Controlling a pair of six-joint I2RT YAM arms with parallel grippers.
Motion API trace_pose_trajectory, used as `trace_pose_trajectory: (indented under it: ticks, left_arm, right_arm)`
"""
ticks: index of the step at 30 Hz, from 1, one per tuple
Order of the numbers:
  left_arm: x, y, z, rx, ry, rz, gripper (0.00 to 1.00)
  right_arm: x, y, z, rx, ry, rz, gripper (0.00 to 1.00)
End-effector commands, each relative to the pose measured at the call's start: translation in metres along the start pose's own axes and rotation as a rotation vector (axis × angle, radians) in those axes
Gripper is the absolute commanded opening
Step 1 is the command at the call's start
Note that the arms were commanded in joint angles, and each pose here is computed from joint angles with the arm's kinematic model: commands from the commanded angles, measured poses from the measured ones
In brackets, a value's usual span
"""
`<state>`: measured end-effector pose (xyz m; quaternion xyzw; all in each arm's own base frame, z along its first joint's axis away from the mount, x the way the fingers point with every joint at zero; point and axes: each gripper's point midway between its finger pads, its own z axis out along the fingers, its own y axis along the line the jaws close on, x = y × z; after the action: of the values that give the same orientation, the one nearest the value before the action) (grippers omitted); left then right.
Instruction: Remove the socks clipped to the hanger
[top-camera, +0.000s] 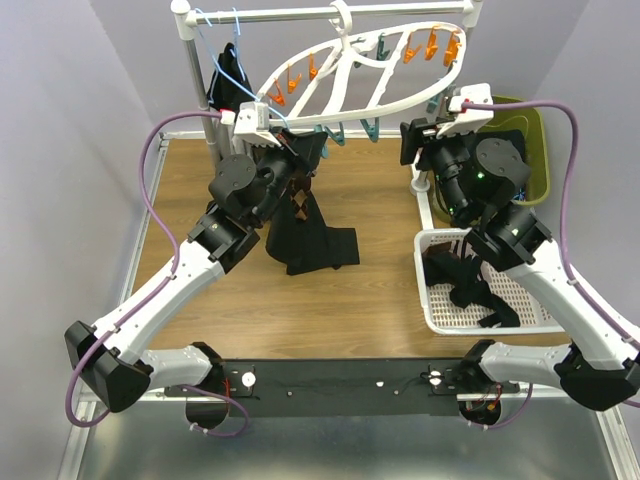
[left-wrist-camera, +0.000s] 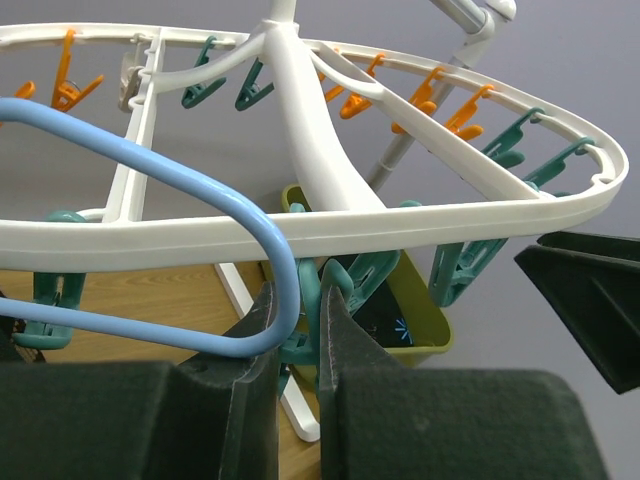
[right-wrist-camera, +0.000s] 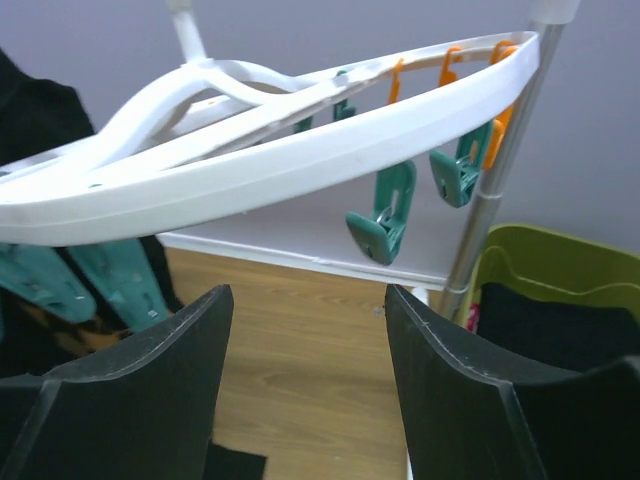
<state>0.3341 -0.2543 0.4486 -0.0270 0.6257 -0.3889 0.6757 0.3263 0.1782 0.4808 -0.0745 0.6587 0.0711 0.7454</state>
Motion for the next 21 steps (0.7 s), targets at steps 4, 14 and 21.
trace_pose_trajectory:
  ticks: [4, 14, 21]
  left_arm:
    - [-0.015, -0.016, 0.003, 0.060, -0.029, 0.004, 0.00]
    - [-0.022, -0.026, 0.002, 0.103, -0.031, 0.032, 0.00]
    - [-0.023, -0.043, 0.005, 0.177, -0.014, 0.038, 0.00]
  right_arm:
    - [-0.016, -0.025, 0.018, 0.144, -0.127, -0.067, 0.55]
    - [-0.014, -0.034, 0.045, 0.170, -0.142, -0.043, 0.10]
    - [0.009, -0.051, 0.066, 0.155, -0.097, 0.011, 0.01]
